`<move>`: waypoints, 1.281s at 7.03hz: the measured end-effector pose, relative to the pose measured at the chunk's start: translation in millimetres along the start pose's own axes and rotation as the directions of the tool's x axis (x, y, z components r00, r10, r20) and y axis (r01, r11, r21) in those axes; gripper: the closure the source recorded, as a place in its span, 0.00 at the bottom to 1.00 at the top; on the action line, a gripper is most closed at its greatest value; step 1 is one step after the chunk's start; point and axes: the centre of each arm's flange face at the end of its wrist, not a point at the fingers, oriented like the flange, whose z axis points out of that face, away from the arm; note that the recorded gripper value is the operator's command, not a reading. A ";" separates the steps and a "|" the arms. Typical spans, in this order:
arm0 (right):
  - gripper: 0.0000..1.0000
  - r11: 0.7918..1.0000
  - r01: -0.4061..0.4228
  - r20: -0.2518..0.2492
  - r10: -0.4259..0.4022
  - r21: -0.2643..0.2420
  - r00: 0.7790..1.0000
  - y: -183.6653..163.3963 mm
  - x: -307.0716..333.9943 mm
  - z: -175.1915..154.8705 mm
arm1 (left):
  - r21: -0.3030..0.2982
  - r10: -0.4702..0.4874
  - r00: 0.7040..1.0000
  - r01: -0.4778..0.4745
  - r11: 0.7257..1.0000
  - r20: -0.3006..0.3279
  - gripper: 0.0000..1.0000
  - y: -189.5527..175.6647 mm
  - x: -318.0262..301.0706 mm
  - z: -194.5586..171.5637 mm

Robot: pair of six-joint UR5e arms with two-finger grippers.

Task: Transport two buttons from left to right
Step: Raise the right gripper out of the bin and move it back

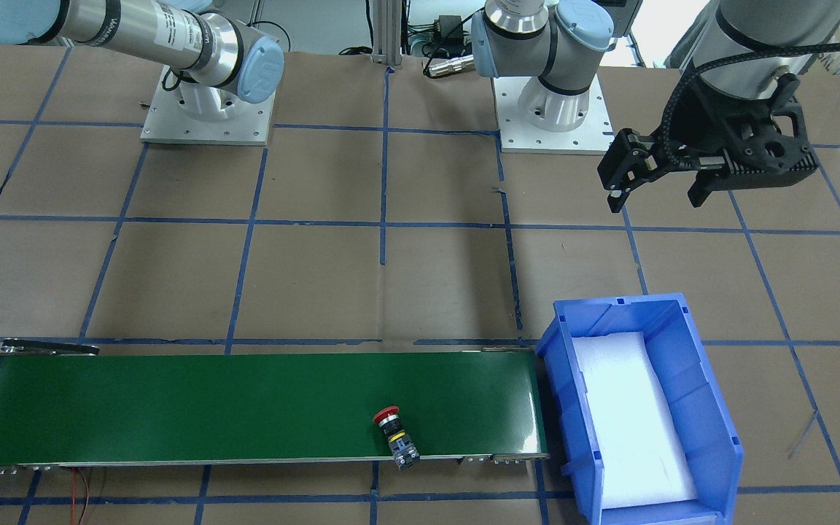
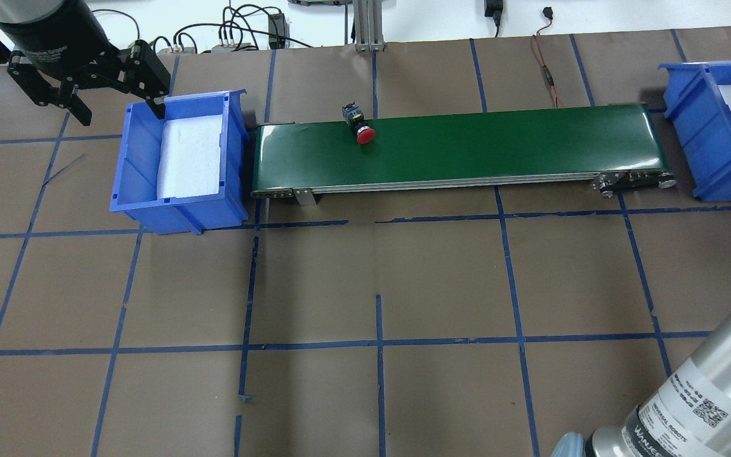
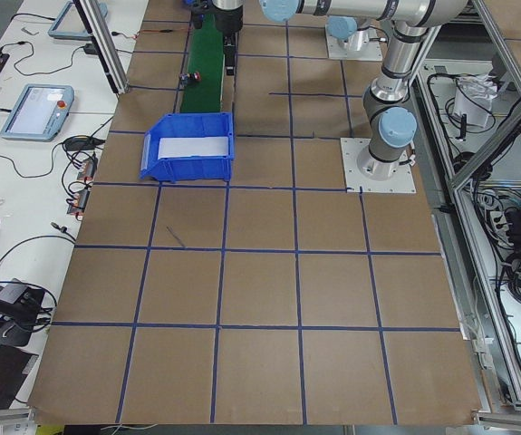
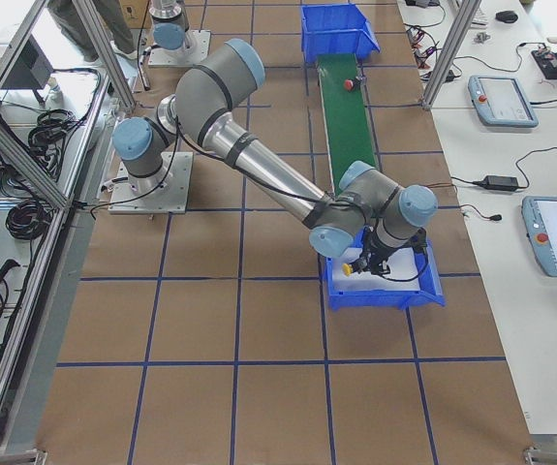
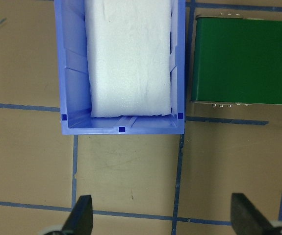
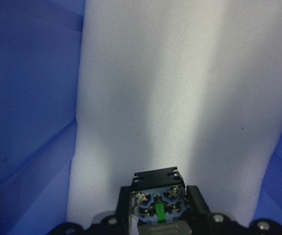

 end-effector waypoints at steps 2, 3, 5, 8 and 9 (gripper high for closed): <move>0.85 1.000 0.001 0.002 -0.001 -0.002 1.000 -1.0 0.7 4.6 | 0.000 0.001 1.000 -0.001 1.000 -0.001 0.00 0.1 0.6 0.0; 0.75 1.000 0.001 0.002 -0.001 -0.002 1.000 -1.3 1.0 5.7 | 0.000 0.001 1.000 -0.001 1.000 -0.001 0.00 0.2 0.8 0.0; 0.65 1.000 0.001 0.004 -0.001 -0.004 1.000 -2.1 1.6 8.9 | 0.000 0.002 1.000 -0.002 1.000 -0.004 0.00 0.1 1.7 0.3; 0.54 1.000 0.000 0.002 0.000 0.000 1.000 -2.6 2.0 5.9 | -0.001 0.000 1.000 0.000 1.000 -0.006 0.00 0.0 2.6 0.4; 0.51 1.000 0.000 0.001 0.000 0.001 1.000 -2.6 2.2 4.7 | -0.001 0.000 1.000 0.000 1.000 -0.007 0.00 0.0 2.8 0.6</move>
